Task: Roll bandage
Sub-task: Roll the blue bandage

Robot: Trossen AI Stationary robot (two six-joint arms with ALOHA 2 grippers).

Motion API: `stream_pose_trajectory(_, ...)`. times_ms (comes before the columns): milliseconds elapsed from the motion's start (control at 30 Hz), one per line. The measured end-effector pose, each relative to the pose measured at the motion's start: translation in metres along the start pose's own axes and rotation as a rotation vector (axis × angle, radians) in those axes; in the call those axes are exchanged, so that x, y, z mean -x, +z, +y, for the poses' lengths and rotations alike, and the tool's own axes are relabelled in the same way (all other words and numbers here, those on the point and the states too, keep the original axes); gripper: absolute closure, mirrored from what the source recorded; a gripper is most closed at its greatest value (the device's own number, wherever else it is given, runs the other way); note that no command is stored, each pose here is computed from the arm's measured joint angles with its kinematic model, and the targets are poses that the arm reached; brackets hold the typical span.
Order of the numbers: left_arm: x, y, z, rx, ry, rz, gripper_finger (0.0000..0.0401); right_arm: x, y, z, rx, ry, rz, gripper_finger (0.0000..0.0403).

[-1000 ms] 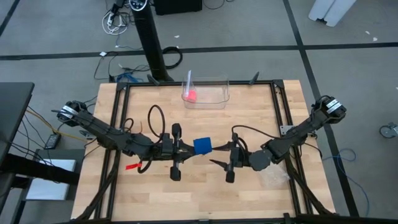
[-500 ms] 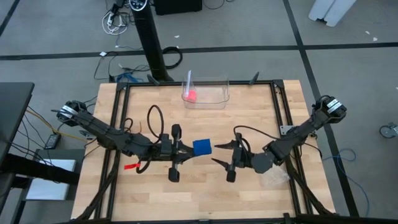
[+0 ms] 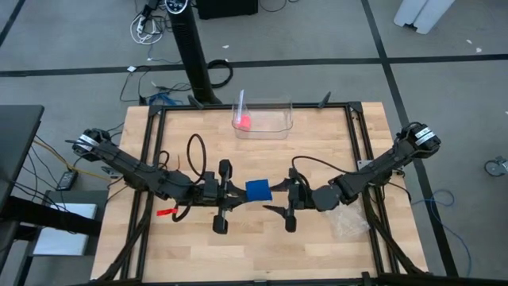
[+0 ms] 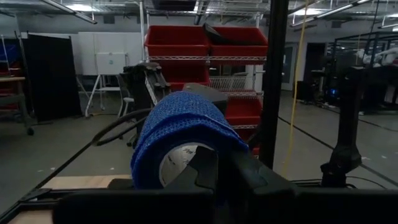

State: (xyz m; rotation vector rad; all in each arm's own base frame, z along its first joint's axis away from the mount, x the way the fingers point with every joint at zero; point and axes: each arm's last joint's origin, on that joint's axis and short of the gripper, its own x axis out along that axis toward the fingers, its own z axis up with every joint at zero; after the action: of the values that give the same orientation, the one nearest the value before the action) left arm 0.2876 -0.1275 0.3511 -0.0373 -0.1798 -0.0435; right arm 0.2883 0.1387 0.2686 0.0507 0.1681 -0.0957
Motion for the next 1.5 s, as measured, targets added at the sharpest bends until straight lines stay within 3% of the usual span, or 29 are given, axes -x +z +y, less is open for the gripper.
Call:
stream_pose_trajectory(167,0.0,0.0,0.0,0.012,-0.015,0.0,0.0384,-0.003,-0.001,0.0,0.037,-0.02,-0.014,0.0205)
stream_pose_trajectory(400,0.0,0.0,-0.003,0.122,-0.115,0.002,0.0384,-0.002,0.007,-0.004,0.182,-0.049,-0.058,0.0386)
stream_pose_trajectory(633,0.001,0.0,-0.006,0.186,-0.195,0.014,0.0384,0.004,0.026,-0.021,0.276,-0.113,-0.109,0.0398)
stream_pose_trajectory(1233,-0.001,-0.004,-0.009,0.231,-0.288,0.04,0.0384,0.02,0.07,-0.08,0.359,-0.313,-0.228,0.0401)
stream_pose_trajectory(1500,-0.007,-0.016,-0.012,0.223,-0.296,0.067,0.0384,0.019,0.079,-0.109,0.376,-0.327,-0.263,0.0402)
